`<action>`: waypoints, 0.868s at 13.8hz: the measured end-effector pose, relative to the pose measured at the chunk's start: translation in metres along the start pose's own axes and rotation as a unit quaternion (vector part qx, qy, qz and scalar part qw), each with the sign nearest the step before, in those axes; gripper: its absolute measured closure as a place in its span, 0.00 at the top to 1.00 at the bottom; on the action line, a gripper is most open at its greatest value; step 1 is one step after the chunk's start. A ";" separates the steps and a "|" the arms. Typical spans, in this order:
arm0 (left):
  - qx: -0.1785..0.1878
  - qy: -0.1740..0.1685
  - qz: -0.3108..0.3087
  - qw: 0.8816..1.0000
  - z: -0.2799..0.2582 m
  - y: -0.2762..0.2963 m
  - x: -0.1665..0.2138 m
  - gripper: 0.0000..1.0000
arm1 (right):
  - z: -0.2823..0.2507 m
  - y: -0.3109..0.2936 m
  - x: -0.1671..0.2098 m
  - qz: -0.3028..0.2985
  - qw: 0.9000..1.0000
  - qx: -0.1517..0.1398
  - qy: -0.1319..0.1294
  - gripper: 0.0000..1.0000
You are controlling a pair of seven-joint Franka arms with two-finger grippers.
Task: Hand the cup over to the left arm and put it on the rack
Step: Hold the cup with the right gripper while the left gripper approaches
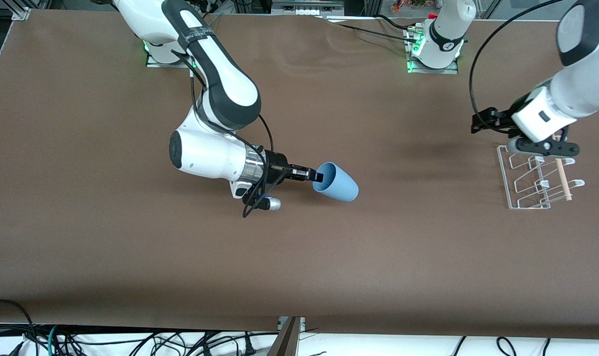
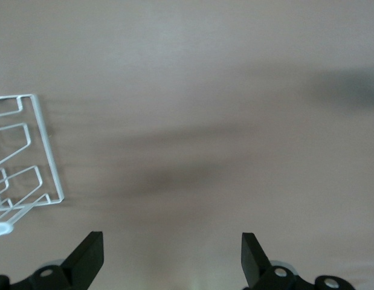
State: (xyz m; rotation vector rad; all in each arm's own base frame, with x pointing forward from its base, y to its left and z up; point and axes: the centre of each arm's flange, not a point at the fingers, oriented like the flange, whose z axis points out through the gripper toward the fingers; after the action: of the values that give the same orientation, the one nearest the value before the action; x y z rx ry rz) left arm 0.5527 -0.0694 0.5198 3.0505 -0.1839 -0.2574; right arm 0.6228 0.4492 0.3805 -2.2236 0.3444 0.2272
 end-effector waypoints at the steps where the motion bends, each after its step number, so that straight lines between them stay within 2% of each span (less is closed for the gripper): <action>1: -0.001 0.004 0.029 1.000 -0.003 0.010 0.004 1.00 | 0.001 -0.004 -0.003 0.008 1.000 0.002 -0.001 0.05; 4: -0.045 0.015 0.110 0.993 -0.008 0.026 0.016 1.00 | 0.007 -0.019 -0.016 0.029 1.000 0.007 -0.006 0.05; 7: -0.091 0.016 0.173 0.981 0.004 0.037 0.027 1.00 | 0.016 -0.028 -0.029 0.028 0.999 0.007 -0.015 0.05; 10: -0.125 0.047 0.250 0.959 0.012 0.071 0.039 1.00 | 0.018 -0.030 -0.032 0.028 0.999 0.008 -0.017 0.05; 12: -0.148 0.077 0.317 0.934 0.015 0.085 0.046 1.00 | 0.018 -0.030 -0.032 0.028 0.999 0.008 -0.018 0.05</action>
State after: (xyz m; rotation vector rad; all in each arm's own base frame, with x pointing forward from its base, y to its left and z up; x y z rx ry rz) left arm 0.5854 -0.1605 0.5049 2.5266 -0.9867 0.0038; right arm 0.6012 0.4862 0.4006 -2.1933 0.3880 0.2921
